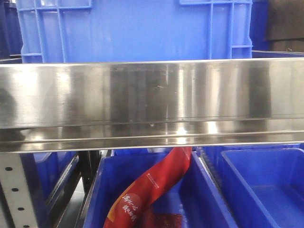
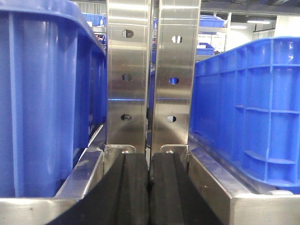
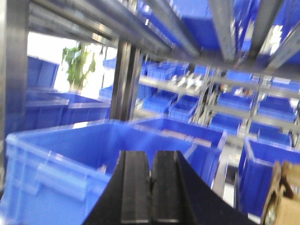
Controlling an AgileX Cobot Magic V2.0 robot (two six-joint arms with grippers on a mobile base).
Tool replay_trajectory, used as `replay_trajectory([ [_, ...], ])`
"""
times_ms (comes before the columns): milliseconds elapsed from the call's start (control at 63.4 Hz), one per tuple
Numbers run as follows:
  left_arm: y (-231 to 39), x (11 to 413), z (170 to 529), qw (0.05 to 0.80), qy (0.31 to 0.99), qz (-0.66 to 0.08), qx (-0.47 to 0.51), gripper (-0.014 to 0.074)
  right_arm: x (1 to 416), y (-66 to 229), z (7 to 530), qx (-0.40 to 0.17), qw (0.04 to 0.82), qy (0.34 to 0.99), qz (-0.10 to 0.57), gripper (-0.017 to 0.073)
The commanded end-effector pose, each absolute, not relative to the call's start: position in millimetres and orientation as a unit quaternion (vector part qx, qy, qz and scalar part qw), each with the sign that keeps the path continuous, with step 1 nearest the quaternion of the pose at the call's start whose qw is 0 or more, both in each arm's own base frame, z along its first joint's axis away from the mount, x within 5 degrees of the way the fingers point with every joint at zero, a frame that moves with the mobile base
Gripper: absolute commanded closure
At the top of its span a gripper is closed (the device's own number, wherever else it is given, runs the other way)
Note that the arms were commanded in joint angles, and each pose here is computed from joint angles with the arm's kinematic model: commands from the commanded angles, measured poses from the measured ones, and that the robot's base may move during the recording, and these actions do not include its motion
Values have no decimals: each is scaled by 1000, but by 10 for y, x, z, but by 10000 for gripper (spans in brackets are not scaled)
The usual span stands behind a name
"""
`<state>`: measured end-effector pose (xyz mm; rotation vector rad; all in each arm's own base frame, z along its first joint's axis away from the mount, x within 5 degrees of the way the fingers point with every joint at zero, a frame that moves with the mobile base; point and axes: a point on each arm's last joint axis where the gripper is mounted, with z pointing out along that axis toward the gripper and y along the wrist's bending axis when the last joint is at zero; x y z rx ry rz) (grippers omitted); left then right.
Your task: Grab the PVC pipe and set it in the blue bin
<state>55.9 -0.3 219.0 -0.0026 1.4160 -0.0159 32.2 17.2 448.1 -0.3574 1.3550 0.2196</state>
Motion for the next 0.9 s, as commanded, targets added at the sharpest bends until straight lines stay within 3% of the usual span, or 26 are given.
replay_trajectory([
  [0, -2, 550, 2219, 769, 639, -9, -3, 704, 426, 186, 4418, -153, 776, 604, 94, 721],
  [300, -2, 550, 2219, 769, 639, -9, -3, 704, 502, 196, 4133, -144, 783, 598, 91, 721],
  [742, -2, 550, 2219, 769, 639, -9, -3, 704, 328, 61, 3507, -80, 808, 583, 20, 721],
  [884, -2, 550, 2219, 769, 639, -9, -3, 704, 295, 44, 3408, -48, 809, 585, 29, 721],
])
